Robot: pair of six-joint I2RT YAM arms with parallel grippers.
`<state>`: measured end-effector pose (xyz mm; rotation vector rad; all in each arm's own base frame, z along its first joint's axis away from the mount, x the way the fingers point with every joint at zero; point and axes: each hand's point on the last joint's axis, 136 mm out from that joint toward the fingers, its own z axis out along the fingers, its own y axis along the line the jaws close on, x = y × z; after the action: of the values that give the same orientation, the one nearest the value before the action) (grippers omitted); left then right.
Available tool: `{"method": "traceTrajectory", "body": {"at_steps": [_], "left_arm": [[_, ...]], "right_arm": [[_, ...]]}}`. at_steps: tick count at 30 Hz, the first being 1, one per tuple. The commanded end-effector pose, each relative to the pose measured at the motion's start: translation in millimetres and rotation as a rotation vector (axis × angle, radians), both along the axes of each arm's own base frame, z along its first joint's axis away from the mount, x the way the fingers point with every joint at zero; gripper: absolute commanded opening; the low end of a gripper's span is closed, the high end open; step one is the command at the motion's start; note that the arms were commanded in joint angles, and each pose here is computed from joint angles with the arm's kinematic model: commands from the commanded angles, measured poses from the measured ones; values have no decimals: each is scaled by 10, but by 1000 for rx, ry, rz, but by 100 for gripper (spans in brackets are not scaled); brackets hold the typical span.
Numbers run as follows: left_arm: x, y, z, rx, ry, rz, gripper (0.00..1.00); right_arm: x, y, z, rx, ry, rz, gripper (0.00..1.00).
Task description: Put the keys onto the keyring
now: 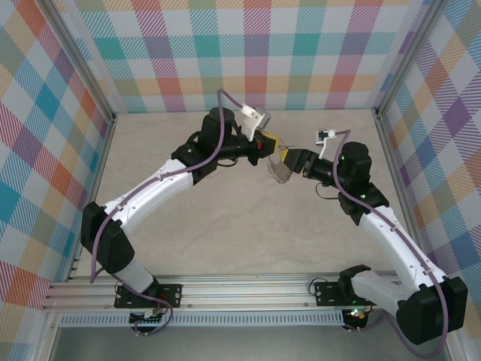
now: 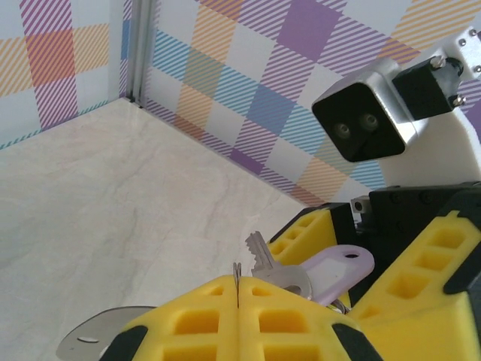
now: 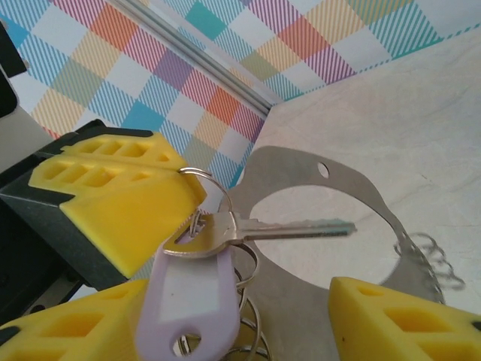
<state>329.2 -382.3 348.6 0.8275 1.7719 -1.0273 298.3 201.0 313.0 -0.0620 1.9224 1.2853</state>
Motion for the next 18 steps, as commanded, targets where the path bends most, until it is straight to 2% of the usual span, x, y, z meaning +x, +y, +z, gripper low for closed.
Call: {"method": "traceTrajectory", "body": {"at_steps": [1,9,18], "left_arm": [[-110,-23,300,-61,-70,-18,0],[-167,-52,274,-52,-72,-46,0],[-194,-39,245,-42,-74,-50,0]], "right_arm": [[-24,10,96,3,-47,7,60],[-15,-79,293,-17,-104,-38,63],[19,-87,388,32,-106,-32,53]]}}
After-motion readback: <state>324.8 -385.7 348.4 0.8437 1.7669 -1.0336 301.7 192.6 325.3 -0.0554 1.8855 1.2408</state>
